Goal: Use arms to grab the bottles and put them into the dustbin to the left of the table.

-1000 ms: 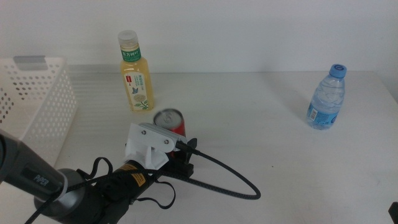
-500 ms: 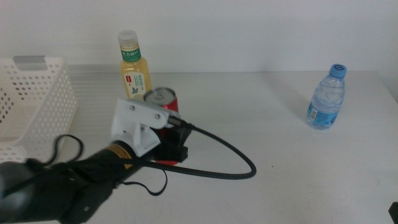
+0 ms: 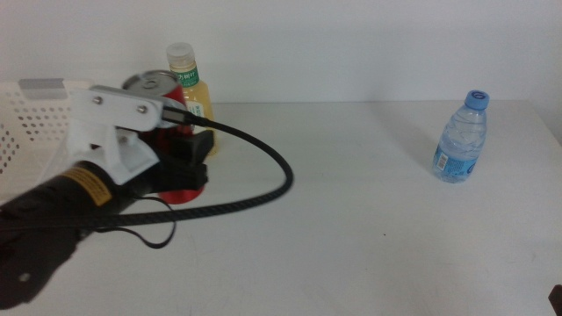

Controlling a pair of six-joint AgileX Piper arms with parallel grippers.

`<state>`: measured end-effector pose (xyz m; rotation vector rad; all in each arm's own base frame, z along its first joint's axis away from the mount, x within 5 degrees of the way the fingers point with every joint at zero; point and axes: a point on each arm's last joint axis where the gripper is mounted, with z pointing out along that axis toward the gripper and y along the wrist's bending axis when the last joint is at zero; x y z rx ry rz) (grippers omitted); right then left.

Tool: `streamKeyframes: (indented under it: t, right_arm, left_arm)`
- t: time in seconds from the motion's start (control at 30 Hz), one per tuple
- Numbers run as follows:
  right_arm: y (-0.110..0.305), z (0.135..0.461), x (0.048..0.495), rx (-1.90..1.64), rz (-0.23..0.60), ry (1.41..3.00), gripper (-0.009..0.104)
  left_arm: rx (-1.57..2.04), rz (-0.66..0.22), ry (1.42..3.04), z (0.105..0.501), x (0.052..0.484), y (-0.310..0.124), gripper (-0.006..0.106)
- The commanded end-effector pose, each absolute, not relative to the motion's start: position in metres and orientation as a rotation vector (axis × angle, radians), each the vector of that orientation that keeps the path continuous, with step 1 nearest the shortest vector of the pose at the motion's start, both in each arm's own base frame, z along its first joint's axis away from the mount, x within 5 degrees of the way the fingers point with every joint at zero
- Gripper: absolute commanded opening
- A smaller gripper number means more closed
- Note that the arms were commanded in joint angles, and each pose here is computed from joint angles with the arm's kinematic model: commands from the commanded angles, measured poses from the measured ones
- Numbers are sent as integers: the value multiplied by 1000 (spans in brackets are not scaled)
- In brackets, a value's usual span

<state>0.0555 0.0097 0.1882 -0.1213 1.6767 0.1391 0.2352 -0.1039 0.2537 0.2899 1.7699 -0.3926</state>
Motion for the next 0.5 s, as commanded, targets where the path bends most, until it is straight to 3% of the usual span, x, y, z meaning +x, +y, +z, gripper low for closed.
streamKeyframes:
  t: [0.0,0.2,0.47]
  right_arm:
    - [8,199,54,-116,121,1565,68]
    - [8,199,54,-116,121,1565,68]
    - [8,199,54,-116,121,1565,68]
  left_arm:
    - [227,-413,1625,291,233,-96,-5]
    - [194,-308,1822,324,237,-79,-5]
    - [83,-138,1935,365,246,-37,-5]
